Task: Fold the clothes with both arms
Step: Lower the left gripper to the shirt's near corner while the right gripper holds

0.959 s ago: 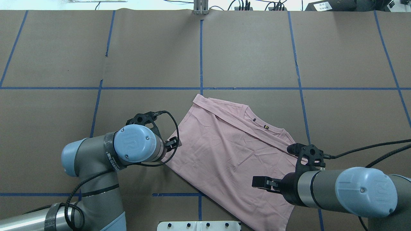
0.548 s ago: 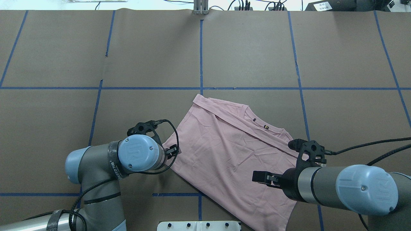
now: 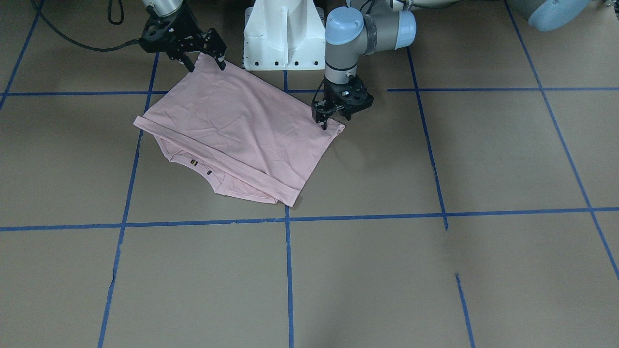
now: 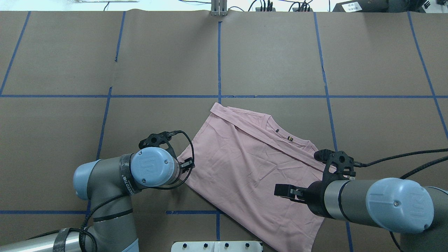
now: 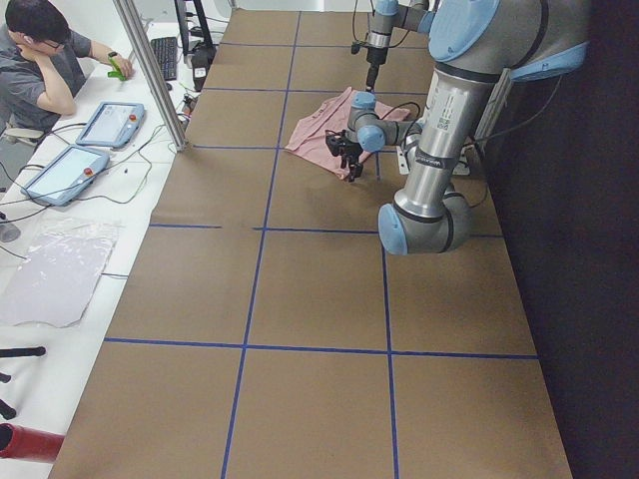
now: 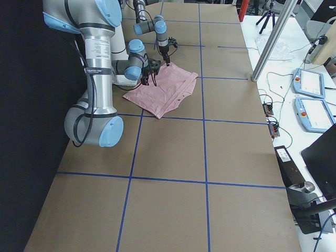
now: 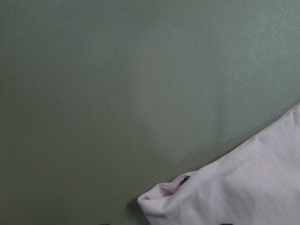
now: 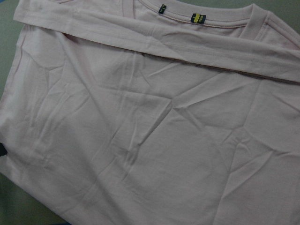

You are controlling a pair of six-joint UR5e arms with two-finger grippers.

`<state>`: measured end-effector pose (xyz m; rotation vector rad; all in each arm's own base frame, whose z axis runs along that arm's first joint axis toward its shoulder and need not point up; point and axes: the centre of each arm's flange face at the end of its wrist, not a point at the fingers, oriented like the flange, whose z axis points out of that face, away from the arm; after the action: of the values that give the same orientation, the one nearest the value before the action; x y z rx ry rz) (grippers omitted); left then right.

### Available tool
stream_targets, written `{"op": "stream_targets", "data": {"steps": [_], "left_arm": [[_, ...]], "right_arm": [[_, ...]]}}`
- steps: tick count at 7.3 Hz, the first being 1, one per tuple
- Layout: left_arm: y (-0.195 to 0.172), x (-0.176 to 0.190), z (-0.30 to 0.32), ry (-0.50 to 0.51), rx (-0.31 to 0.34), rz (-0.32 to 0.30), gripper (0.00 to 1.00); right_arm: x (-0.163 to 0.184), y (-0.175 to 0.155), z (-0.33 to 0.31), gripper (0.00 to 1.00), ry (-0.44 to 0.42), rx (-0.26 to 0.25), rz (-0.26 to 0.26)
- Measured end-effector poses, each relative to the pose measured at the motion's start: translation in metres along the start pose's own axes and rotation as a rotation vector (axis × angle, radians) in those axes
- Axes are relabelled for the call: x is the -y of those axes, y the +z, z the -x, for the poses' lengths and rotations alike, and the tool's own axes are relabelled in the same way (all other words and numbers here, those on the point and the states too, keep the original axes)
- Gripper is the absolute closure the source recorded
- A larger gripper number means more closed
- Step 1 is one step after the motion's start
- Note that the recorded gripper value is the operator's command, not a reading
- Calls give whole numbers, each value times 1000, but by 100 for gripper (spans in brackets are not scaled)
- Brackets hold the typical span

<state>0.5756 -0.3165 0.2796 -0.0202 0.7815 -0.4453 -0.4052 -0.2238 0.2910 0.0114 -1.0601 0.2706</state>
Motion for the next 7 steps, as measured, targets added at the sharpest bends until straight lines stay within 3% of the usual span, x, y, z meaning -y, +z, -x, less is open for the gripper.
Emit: {"op": "stream_targets", "data": {"steps": [1,2,5,7], "left_arm": [[0,3,0,-2,0,-5,83],[0,5,0,-4,-1,-8,100],[-4,12,-3,14,-20,-14,100],[-13,35,-7,18,-37,-36,100]], "right_arm": [[0,0,0,0,0,0,0],[0,0,0,0,0,-1,0],[0,1,-1,0,0,-4,-1],[0,2,-2,0,1,-6,-1]]}}
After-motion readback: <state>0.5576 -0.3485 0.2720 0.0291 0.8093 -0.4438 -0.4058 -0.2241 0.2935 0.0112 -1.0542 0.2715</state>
